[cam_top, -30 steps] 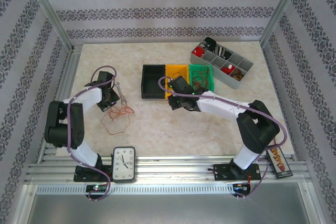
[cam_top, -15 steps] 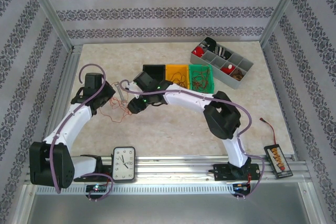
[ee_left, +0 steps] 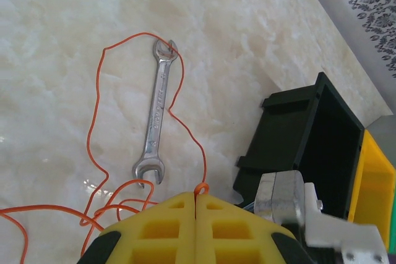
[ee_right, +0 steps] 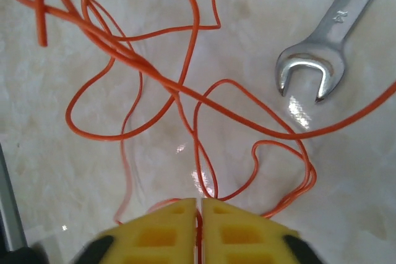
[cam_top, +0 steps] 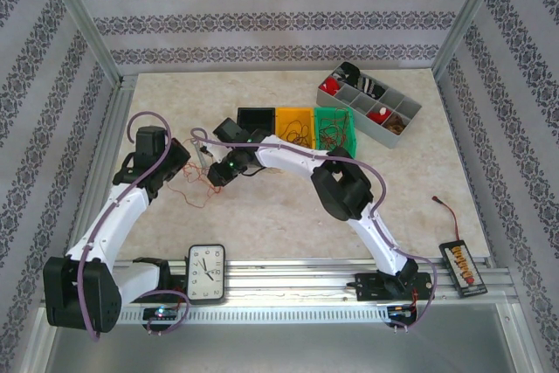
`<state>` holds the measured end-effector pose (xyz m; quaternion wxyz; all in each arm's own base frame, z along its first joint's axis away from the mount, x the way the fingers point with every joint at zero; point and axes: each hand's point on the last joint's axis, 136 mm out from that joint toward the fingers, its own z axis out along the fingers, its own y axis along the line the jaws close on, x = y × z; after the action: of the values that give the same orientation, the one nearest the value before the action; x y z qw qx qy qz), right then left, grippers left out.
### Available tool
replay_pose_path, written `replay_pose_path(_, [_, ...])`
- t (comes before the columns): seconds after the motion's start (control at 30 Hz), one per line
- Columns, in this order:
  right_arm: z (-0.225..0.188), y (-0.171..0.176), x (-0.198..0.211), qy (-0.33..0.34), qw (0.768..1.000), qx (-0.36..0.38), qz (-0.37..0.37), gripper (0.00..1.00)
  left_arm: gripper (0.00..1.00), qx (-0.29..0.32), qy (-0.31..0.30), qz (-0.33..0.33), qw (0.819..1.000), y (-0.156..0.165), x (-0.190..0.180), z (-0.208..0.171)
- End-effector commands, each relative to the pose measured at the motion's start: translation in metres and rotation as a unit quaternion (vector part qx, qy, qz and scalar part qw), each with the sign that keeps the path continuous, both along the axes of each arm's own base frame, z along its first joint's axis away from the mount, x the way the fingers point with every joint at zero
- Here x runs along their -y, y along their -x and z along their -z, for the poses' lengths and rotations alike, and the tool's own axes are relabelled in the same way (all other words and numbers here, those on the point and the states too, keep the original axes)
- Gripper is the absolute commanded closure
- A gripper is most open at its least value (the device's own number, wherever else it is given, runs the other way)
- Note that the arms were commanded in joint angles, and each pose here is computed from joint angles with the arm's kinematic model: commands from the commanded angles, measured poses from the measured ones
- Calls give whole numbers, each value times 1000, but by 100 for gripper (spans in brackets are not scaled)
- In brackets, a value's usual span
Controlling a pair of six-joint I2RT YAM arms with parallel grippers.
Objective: Untangle the cables
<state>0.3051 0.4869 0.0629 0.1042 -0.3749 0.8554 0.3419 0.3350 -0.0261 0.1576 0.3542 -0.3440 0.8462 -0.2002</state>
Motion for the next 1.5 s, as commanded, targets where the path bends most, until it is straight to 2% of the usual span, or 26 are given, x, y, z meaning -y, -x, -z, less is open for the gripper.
replay_pose_path(0.0, [-19, -8, 11, -14, 1000, -11, 24, 100, 100, 18, -8, 11, 1000, -2, 4, -6])
replay_pose_path(0.13, [-62, -33, 53, -40, 995, 13, 93, 100, 100, 20, 2, 41, 999, -10, 14, 0])
replay_pose_path(0.17, [-68, -35, 66, -43, 993, 13, 106, 100, 93, 22, 11, 53, 998, -13, 19, 2])
replay_pose_path(0.2, [-77, -35, 81, -46, 992, 16, 119, 100, 82, 26, 21, 69, 997, -16, 26, 4])
replay_pose_path(0.3, [-87, -33, 125, -37, 987, 20, 155, 100, 36, 25, 43, 114, 992, -21, 47, 12])
replay_pose_path(0.37, [-87, -28, 155, -29, 984, 17, 176, 100, 25, 24, 45, 145, 988, -20, 61, 16])
replay_pose_path(0.43, [-87, -22, 181, -31, 979, 3, 200, 100, 21, 18, 39, 184, 982, -17, 77, 21])
replay_pose_path(0.57, [-88, -16, 208, -35, 972, -10, 231, 100, 19, 4, 27, 284, 958, -6, 119, 29])
replay_pose_path(0.7, [-84, -23, 219, -28, 964, -8, 264, 100, 21, -38, -17, 398, 916, 20, 157, 49])
replay_pose_path(0.8, [-87, -34, 225, -31, 956, -7, 291, 100, 23, -85, -43, 427, 899, 37, 162, 67])
replay_pose_path(1.03, [-95, -51, 235, -46, 948, -2, 315, 100, 24, -127, -128, 393, 902, 50, 134, 90])
replay_pose_path(1.27, [-92, -55, 241, -42, 944, -6, 328, 100, 32, -167, -114, 404, 892, 61, 140, 123])
replay_pose_path(1.37, [-93, -52, 238, -47, 945, -10, 324, 100, 36, -157, -117, 406, 893, 52, 145, 128])
replay_pose_path(1.47, [-92, -51, 240, -45, 944, -8, 326, 100, 46, -141, -120, 396, 900, 37, 149, 128])
